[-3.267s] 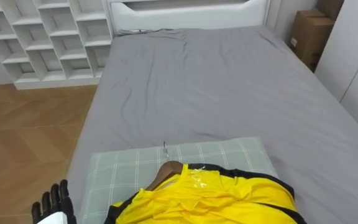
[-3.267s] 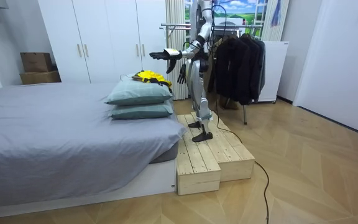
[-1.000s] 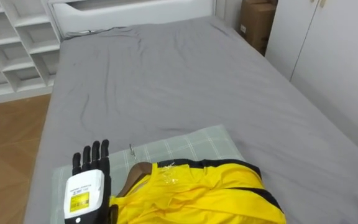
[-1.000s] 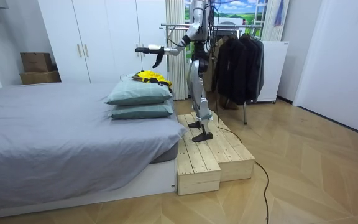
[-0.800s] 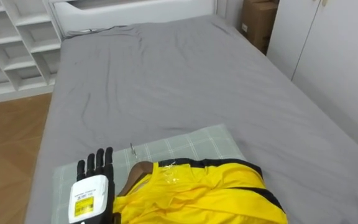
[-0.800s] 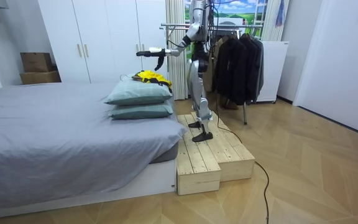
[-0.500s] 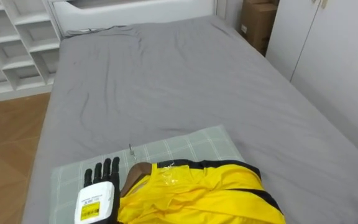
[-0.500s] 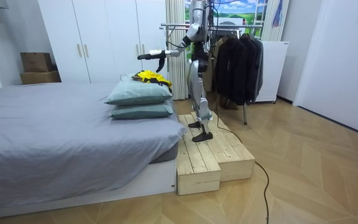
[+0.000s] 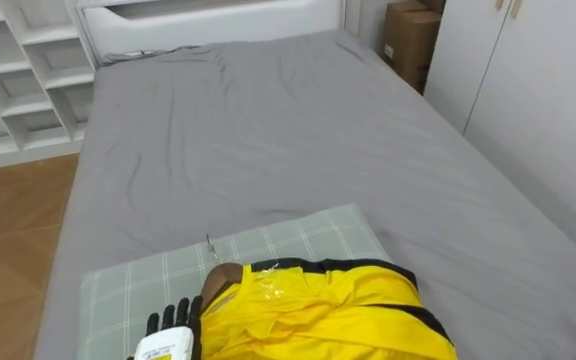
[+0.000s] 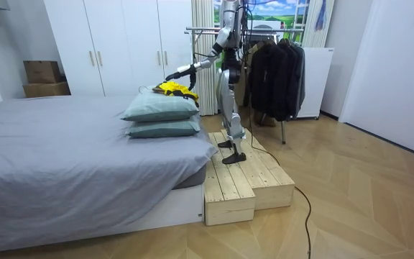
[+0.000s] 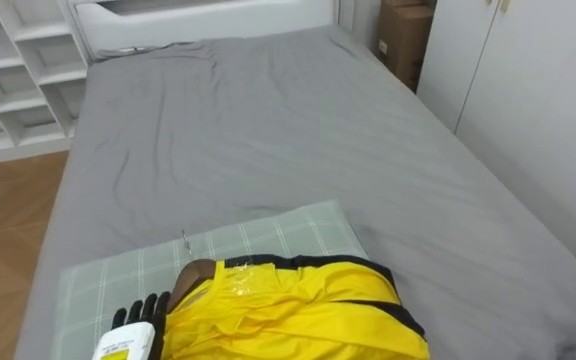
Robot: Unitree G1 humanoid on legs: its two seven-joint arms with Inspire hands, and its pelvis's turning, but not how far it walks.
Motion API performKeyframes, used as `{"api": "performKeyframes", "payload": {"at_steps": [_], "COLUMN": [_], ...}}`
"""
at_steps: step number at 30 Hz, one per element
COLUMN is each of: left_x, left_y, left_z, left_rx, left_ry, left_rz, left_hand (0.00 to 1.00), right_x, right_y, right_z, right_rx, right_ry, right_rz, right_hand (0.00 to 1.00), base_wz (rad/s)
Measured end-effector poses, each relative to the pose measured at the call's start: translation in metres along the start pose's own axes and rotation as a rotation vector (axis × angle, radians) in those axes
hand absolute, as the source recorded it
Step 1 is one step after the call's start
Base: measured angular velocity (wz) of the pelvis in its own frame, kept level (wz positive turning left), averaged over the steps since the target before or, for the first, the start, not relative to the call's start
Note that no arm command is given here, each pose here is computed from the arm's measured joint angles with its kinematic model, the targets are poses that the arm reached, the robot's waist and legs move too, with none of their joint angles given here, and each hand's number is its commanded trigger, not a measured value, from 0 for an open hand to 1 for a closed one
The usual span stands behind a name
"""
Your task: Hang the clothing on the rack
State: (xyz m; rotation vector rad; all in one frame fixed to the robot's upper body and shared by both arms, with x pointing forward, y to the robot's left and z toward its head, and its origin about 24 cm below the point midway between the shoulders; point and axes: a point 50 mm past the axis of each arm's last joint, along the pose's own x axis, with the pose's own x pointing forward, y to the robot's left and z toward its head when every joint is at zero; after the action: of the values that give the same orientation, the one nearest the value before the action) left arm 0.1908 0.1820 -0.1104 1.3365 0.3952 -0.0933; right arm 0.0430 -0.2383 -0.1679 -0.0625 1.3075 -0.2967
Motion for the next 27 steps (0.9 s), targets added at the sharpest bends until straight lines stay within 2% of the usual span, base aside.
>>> {"api": "performKeyframes", "payload": {"at_steps": [11, 14, 19, 22, 27], "left_x": [0.000, 0.003, 0.016, 0.028, 0.043], "left_y": [0.000, 0.002, 0.015, 0.031, 0.047], "left_z": [-0.007, -0.007, -0.004, -0.002, -0.001], "left_rx": [-0.012, -0.050, -0.068, -0.088, -0.141], "left_ry": [0.043, 0.068, 0.060, 0.036, 0.066], "left_rz": [-0.005, -0.003, 0.036, 0.092, 0.124], "left_hand": [0.00, 0.00, 0.00, 0.00, 0.00], "right_x": [-0.001, -0.001, 0.000, 0.001, 0.002], "right_y": [-0.002, -0.002, -0.003, -0.003, -0.005], "right_z": [-0.004, -0.002, 0.002, 0.006, 0.010], "right_rx": [0.008, 0.005, 0.002, 0.004, -0.004], "right_ry": [0.006, 0.001, -0.008, -0.016, -0.009], "right_rz": [-0.007, -0.008, -0.022, -0.038, -0.033], "right_hand": [0.00, 0.00, 0.00, 0.00, 0.00], "base_wz": [0.00, -0.02, -0.05, 0.00, 0.00]}}
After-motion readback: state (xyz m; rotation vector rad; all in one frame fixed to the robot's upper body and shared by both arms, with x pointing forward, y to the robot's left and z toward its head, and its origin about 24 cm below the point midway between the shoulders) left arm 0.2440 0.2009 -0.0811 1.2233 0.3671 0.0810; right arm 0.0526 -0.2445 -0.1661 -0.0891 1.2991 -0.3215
